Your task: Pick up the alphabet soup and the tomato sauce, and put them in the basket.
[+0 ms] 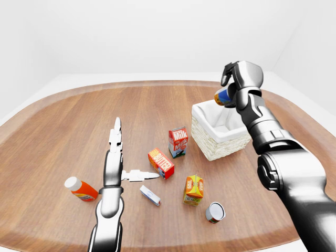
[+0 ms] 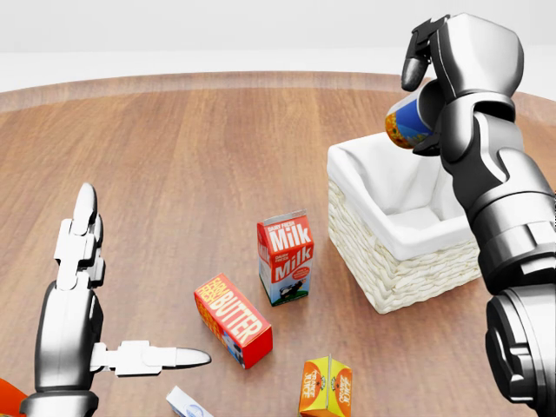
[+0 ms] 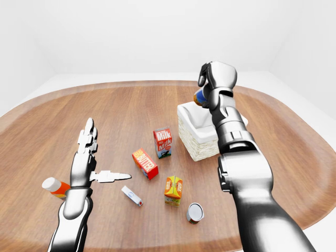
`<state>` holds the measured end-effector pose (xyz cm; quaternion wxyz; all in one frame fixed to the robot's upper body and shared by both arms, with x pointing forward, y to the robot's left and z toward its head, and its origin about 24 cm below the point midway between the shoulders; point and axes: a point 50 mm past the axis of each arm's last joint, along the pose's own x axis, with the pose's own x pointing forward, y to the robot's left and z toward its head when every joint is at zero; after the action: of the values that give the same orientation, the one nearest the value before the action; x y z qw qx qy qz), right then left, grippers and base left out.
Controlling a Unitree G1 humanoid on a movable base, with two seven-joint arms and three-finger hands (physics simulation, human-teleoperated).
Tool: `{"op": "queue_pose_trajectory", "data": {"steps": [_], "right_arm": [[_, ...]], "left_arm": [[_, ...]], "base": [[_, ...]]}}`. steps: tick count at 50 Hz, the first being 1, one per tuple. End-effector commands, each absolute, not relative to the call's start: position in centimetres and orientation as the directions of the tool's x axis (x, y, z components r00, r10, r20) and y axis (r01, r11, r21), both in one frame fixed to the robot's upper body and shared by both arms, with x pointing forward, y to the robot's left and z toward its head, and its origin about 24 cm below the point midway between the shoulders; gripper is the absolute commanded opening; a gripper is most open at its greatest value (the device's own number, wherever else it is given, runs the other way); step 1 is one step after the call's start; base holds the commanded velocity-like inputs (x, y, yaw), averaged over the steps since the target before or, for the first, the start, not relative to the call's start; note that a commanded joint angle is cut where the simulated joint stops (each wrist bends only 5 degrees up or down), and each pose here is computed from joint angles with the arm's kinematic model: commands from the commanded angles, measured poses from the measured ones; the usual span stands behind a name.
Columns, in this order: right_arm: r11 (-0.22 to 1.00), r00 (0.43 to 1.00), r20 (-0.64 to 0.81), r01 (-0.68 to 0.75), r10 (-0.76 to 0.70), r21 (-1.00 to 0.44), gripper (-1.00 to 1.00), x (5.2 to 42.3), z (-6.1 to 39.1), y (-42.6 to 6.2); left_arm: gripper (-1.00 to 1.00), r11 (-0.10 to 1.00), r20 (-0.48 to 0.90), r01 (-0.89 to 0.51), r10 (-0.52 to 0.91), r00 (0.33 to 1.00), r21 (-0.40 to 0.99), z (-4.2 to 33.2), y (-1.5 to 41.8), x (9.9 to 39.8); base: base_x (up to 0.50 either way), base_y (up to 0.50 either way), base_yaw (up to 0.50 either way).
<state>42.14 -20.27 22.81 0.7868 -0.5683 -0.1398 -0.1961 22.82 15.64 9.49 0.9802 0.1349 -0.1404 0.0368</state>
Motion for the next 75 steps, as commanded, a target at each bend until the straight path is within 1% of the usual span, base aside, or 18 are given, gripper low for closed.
{"op": "queue_pose_trajectory", "data": {"steps": [1,10,15,18,19,22,29,37,75], "right_arm": [[0.234,0.876,0.458,0.482,-0.149,-0.845,-1.00,42.2,23.0,-20.1],[0.161,0.889,0.426,0.451,-0.171,-0.878,-1.00,42.4,22.8,-20.2],[0.146,0.892,0.415,0.441,-0.179,-0.885,-1.00,42.4,22.9,-20.2],[0.129,0.898,0.403,0.427,-0.177,-0.895,-1.00,42.4,22.7,-20.0],[0.107,0.904,0.394,0.414,-0.168,-0.904,-1.00,42.5,22.4,-20.0],[0.105,0.904,0.393,0.413,-0.167,-0.905,-1.00,42.5,22.4,-20.0],[0.061,0.914,0.375,0.388,-0.156,-0.920,-1.00,42.5,21.9,-19.9],[0.058,0.929,0.337,0.349,-0.150,-0.935,-1.00,42.5,21.0,-19.8],[0.066,0.947,0.280,0.293,-0.156,-0.954,-1.00,42.3,19.0,-19.8]], "left_arm": [[1.00,0.959,0.294,-0.112,0.031,0.955,0.262,9.7,15.7,22.8],[1.00,0.959,0.298,-0.115,0.035,0.954,0.258,9.8,15.8,22.8],[1.00,0.960,0.298,-0.116,0.035,0.954,0.257,9.8,15.8,22.8],[1.00,0.960,0.300,-0.116,0.035,0.953,0.256,9.8,15.8,22.8],[1.00,0.960,0.301,-0.115,0.034,0.953,0.257,9.9,15.7,22.8],[1.00,0.960,0.302,-0.115,0.034,0.953,0.257,9.9,15.7,22.8],[1.00,0.959,0.304,-0.113,0.031,0.952,0.259,9.9,15.7,22.8],[1.00,0.959,0.296,-0.112,0.031,0.955,0.261,9.8,15.7,22.8],[1.00,0.959,0.299,-0.115,0.033,0.954,0.260,9.8,15.7,22.8]], "base": [[0.00,0.00,0.00],[0.00,0.00,0.00],[0.00,0.00,0.00],[0.00,0.00,0.00],[0.00,0.00,0.00],[0.00,0.00,0.00],[0.00,0.00,0.00],[0.00,0.00,0.00],[0.00,0.00,0.00]]}}
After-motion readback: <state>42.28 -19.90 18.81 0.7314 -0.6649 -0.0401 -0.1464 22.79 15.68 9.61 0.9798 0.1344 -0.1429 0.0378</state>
